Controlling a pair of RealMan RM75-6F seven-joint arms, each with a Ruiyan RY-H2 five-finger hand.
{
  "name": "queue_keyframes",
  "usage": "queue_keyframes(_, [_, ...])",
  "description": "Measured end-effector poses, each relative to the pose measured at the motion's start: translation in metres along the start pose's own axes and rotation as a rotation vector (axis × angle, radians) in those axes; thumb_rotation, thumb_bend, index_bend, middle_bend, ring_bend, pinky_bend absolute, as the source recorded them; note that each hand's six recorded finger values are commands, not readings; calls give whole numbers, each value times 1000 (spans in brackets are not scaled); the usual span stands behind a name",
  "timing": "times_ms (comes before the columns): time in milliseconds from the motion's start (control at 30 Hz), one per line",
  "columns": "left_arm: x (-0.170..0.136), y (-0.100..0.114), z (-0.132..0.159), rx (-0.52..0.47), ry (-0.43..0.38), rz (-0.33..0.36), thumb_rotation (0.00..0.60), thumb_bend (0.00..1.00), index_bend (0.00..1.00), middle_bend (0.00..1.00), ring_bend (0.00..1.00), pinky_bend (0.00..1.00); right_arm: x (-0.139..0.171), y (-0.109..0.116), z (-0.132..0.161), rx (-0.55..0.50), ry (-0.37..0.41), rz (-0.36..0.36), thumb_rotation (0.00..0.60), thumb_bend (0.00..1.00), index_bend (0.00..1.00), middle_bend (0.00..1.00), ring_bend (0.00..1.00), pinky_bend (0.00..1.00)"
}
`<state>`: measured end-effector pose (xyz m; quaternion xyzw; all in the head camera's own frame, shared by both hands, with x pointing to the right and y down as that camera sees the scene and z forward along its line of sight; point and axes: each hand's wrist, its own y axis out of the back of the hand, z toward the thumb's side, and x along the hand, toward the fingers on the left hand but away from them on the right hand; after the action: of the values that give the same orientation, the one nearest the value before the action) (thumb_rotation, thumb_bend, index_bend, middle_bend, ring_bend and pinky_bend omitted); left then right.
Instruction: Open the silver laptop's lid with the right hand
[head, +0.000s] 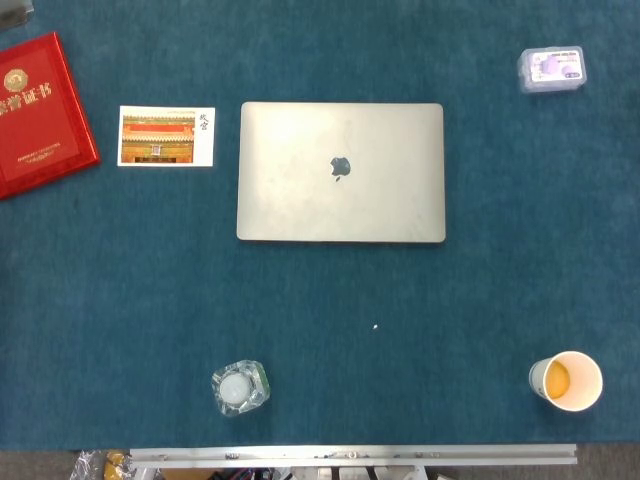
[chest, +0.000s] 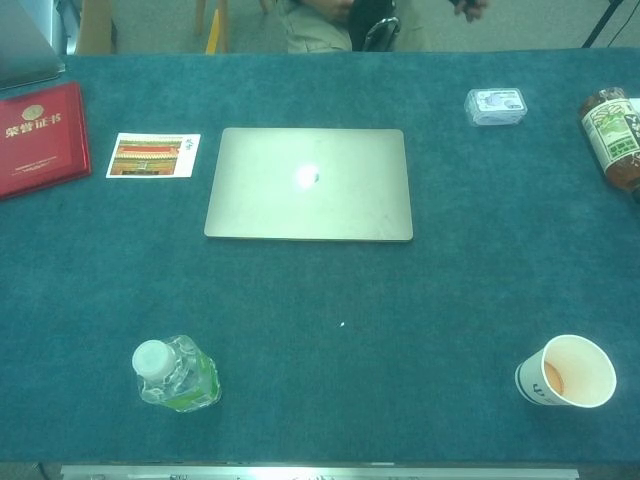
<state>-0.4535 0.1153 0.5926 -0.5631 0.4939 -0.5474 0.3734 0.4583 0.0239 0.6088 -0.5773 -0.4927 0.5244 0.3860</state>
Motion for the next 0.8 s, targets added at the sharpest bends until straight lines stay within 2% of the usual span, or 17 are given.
queue_keyframes(333, [-1,6,-3,-9,1,14,600,416,190,145,54,70,-5,-6,41,2,139,46,600,168,124,205,88,186])
queue_keyframes(467, [-3,10,-3,-6,-3,28,600,416,190,145,54,70,-8,-11,62,23,209,78,600,104,124,205,88,186])
queue_keyframes(800, [-8,21,0,0,-13,49,600,417,190,145,54,70,-16,-26,113,65,358,136,600,28,124,205,88,187])
